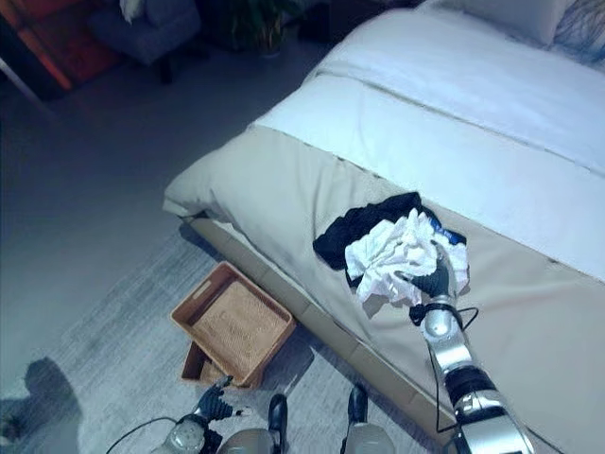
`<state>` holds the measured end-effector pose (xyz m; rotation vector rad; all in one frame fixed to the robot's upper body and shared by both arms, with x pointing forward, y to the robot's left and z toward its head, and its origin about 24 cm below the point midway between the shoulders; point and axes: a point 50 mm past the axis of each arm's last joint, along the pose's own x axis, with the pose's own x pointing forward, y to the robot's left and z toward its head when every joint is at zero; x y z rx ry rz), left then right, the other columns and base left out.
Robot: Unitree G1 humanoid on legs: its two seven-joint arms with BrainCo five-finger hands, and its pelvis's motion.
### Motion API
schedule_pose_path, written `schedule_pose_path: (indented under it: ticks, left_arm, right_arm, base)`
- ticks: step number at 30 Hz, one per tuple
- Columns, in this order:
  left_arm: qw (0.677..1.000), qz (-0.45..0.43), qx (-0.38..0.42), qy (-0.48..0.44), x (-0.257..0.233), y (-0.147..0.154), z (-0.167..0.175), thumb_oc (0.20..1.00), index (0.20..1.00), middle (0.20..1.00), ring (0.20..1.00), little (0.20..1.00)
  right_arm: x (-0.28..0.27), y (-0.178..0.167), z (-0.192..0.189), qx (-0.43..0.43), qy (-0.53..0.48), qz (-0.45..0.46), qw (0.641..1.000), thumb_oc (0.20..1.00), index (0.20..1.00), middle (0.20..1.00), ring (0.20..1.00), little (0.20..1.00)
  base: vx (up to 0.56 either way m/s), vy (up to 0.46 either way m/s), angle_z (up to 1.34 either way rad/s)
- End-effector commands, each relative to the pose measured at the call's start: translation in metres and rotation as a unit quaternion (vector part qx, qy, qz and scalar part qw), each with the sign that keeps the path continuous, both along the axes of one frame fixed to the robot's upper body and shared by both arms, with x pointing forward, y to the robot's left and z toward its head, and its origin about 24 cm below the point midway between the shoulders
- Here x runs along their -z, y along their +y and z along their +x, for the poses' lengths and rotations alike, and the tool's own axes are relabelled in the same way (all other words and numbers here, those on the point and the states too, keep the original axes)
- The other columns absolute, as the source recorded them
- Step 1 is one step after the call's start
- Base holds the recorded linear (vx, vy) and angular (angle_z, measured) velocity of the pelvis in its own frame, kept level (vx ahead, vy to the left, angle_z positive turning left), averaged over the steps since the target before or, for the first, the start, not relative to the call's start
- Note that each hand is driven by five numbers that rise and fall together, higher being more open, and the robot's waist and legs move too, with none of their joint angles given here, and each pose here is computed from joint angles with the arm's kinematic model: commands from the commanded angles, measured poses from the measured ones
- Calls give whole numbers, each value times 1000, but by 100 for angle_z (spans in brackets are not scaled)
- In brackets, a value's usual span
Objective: Pick up clothes into the bucket
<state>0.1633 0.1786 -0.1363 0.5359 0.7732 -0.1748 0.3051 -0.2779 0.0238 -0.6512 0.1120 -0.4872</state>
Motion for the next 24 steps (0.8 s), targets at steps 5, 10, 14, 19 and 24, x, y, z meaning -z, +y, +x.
schedule_pose_path:
  ticks: [5, 10, 14, 19, 24]
  left_arm:
    - [995, -39, 2, -87, -21, -35, 38, 1000, 1000, 1000, 1000, 1000]
    - [990, -66, 18, -121, -34, -53, 53, 1000, 1000, 1000, 1000, 1000]
    - [988, -75, 15, -132, -38, -58, 58, 1000, 1000, 1000, 1000, 1000]
    - [986, -81, 13, -143, -44, -63, 66, 1000, 1000, 1000, 1000, 1000]
    - [982, -95, 6, -162, -50, -65, 72, 1000, 1000, 1000, 1000, 1000]
  right_arm:
    - [-54, -52, 17, 155, -75, -75, 982, 1000, 1000, 1000, 1000, 1000]
    - [-65, -88, 7, 227, -36, -88, 969, 1000, 1000, 1000, 1000, 1000]
    - [-77, -98, 8, 237, -27, -104, 966, 1000, 1000, 1000, 1000, 1000]
    - [-98, -107, 13, 222, 0, -165, 961, 1000, 1000, 1000, 1000, 1000]
    - [-115, -109, 18, 217, -1, -190, 957, 1000, 1000, 1000, 1000, 1000]
  base:
    - [-34, 3, 13]
    - [-46, -12, 22]
    - [-51, -1, 13]
    - [-42, -23, 4]
    - [-21, -24, 4]
